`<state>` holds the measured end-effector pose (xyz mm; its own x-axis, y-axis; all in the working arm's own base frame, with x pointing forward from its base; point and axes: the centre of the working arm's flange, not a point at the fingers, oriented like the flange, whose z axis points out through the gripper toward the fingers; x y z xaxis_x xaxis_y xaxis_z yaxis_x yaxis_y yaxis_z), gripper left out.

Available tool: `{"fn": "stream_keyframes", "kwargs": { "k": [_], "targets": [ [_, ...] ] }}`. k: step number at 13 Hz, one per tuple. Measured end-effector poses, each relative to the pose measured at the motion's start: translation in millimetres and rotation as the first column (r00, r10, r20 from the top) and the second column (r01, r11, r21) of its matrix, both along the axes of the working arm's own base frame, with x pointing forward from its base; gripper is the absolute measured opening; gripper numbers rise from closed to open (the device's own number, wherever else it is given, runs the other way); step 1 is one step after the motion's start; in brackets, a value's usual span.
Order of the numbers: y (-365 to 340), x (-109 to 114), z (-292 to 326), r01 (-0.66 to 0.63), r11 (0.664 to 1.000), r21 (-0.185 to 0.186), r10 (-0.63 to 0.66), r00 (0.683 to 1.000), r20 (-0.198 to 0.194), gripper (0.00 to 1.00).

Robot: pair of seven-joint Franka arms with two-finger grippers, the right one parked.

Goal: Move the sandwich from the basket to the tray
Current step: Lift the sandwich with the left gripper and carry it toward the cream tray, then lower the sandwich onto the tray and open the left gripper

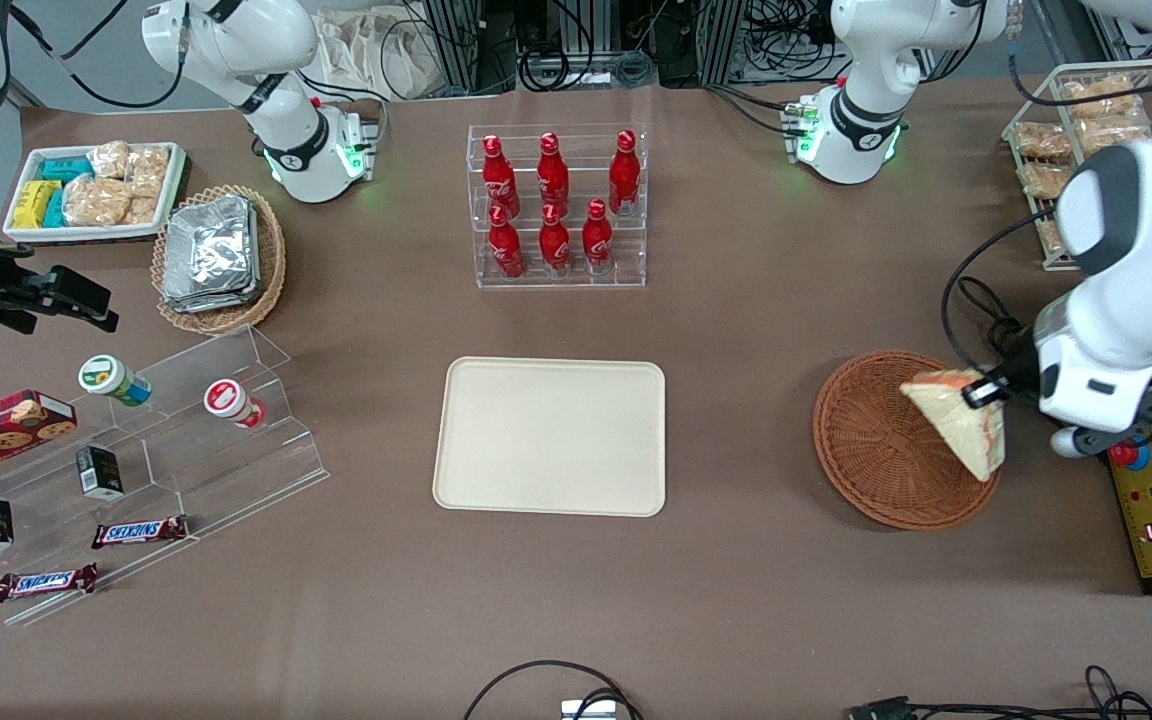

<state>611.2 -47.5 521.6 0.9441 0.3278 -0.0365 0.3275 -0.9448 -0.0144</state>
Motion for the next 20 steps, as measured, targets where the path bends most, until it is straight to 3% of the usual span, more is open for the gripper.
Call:
{"fn": "stream_keyframes", "kwargs": {
  "k": [2, 5, 6, 12, 16, 18, 20],
  "targets": [
    [-18, 1, 38, 0.096, 0.995, 0.003, -0.096, 0.995, 0.033, 0.15],
    [-68, 0, 48, 0.247, 0.965, 0.091, -0.253, 0.966, 0.054, 0.15],
    [-89, -3, 48, 0.285, 0.954, 0.097, -0.291, 0.955, 0.053, 0.15],
    [-217, -37, 48, 0.455, 0.888, 0.063, -0.458, 0.888, 0.034, 0.15],
    [-308, -37, -14, 0.523, 0.849, 0.074, -0.523, 0.852, -0.022, 0.15],
    [-342, -33, -57, 0.552, 0.832, 0.055, -0.551, 0.834, -0.036, 0.15],
    [-372, -32, -104, 0.542, 0.840, 0.036, -0.541, 0.840, -0.034, 0.15]
  ]
}}
